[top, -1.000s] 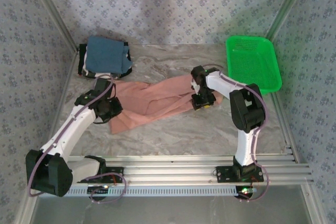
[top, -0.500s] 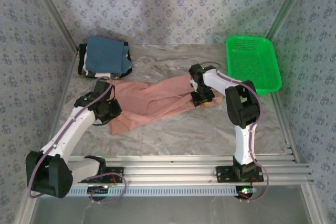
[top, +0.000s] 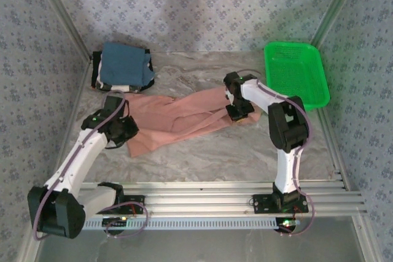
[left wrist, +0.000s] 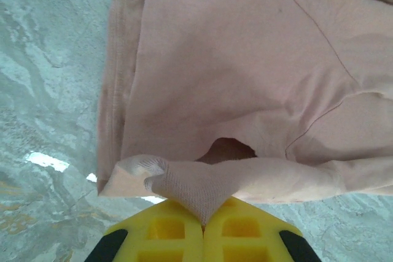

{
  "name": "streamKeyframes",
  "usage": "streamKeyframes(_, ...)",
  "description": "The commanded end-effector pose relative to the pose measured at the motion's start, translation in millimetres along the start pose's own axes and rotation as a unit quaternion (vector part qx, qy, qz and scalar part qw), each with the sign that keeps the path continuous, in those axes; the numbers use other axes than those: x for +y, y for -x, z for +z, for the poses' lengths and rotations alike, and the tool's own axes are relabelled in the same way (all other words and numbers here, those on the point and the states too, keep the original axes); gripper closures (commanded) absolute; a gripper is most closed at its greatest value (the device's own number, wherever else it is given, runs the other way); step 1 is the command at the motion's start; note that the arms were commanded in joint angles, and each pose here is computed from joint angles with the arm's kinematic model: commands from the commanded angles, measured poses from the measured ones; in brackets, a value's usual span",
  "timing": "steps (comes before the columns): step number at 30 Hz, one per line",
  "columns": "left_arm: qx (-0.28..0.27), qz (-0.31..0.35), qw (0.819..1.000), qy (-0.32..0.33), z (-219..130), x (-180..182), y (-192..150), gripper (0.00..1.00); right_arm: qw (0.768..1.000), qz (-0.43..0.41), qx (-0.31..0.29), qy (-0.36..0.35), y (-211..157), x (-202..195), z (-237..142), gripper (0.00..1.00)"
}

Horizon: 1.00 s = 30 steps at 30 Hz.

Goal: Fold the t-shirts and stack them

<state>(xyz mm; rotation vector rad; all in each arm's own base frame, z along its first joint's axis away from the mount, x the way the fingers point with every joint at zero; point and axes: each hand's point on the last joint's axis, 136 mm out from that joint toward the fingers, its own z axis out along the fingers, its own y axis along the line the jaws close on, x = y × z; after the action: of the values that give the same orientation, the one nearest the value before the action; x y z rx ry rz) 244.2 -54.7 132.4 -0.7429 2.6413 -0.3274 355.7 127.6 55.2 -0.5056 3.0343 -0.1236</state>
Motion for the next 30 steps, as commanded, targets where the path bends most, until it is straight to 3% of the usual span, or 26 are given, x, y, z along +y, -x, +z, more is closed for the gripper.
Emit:
streamKeyframes(1,0.002,-0.018,1.000,-0.016,-17,4,-4,1.00,1.000,0.004,-0.005,-0.015,-19,-17,-33,0.92)
streamKeyframes(16,-0.021,-0.061,0.996,-0.064,-88,14,-20,1.00,0.993,0.087,-0.052,-0.054,-90,-56,-115,0.99)
streamKeyframes(30,-0.011,-0.097,0.995,0.011,-110,71,-67,1.00,0.985,0.153,-0.068,-0.041,-148,-62,-127,1.00)
